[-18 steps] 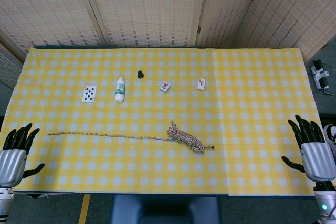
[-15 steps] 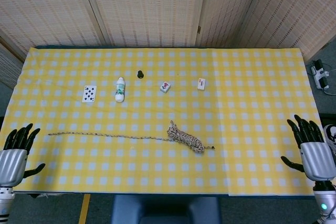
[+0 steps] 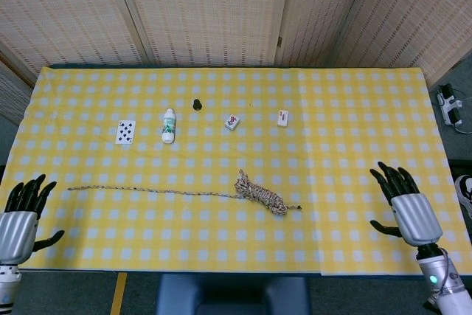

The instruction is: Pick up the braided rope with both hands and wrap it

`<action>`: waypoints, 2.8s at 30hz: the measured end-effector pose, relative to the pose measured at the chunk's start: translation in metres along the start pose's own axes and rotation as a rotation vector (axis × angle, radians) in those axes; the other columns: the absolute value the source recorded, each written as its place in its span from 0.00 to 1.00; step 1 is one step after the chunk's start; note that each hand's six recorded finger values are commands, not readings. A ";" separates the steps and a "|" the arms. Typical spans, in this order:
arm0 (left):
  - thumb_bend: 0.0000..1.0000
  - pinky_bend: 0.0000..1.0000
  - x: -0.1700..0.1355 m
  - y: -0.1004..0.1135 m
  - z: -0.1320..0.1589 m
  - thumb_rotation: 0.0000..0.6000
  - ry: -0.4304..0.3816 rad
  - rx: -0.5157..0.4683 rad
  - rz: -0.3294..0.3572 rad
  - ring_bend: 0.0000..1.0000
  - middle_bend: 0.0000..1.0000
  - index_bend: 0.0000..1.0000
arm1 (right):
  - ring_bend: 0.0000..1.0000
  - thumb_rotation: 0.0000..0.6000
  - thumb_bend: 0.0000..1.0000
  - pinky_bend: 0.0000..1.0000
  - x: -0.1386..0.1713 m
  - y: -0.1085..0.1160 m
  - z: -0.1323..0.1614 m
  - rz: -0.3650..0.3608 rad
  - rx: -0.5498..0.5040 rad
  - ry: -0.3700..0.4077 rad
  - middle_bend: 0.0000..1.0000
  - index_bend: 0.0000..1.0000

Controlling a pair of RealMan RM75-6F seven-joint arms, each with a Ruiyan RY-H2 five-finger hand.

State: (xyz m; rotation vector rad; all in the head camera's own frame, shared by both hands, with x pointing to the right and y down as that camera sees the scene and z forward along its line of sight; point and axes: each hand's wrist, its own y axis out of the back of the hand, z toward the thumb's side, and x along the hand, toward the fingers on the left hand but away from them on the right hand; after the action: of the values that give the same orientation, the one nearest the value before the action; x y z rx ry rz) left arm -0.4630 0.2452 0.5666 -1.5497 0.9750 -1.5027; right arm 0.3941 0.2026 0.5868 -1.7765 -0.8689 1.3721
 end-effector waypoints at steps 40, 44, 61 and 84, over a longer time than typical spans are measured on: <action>0.13 0.00 -0.006 -0.002 0.000 1.00 -0.012 -0.022 -0.023 0.00 0.01 0.15 | 0.00 1.00 0.17 0.00 -0.141 -0.107 0.176 0.226 -0.032 0.306 0.00 0.00; 0.13 0.00 -0.006 -0.004 -0.001 1.00 -0.007 -0.023 -0.029 0.00 0.01 0.15 | 0.00 1.00 0.17 0.00 -0.151 -0.110 0.167 0.220 0.001 0.274 0.00 0.00; 0.13 0.00 -0.005 -0.008 -0.001 1.00 -0.009 -0.031 -0.038 0.01 0.01 0.16 | 0.14 1.00 0.17 0.00 -0.156 -0.093 0.161 0.274 -0.081 0.292 0.10 0.02; 0.13 0.00 -0.006 -0.011 -0.005 1.00 0.003 -0.043 -0.044 0.01 0.01 0.17 | 0.37 1.00 0.32 0.22 -0.176 -0.112 0.176 0.276 -0.003 0.311 0.32 0.37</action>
State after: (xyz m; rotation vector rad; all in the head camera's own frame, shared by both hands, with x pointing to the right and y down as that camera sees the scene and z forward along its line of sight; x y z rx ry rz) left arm -0.4682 0.2558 0.5743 -1.6094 0.9869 -1.5245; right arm 0.1766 0.1357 0.7373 -2.1000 -0.4724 1.2115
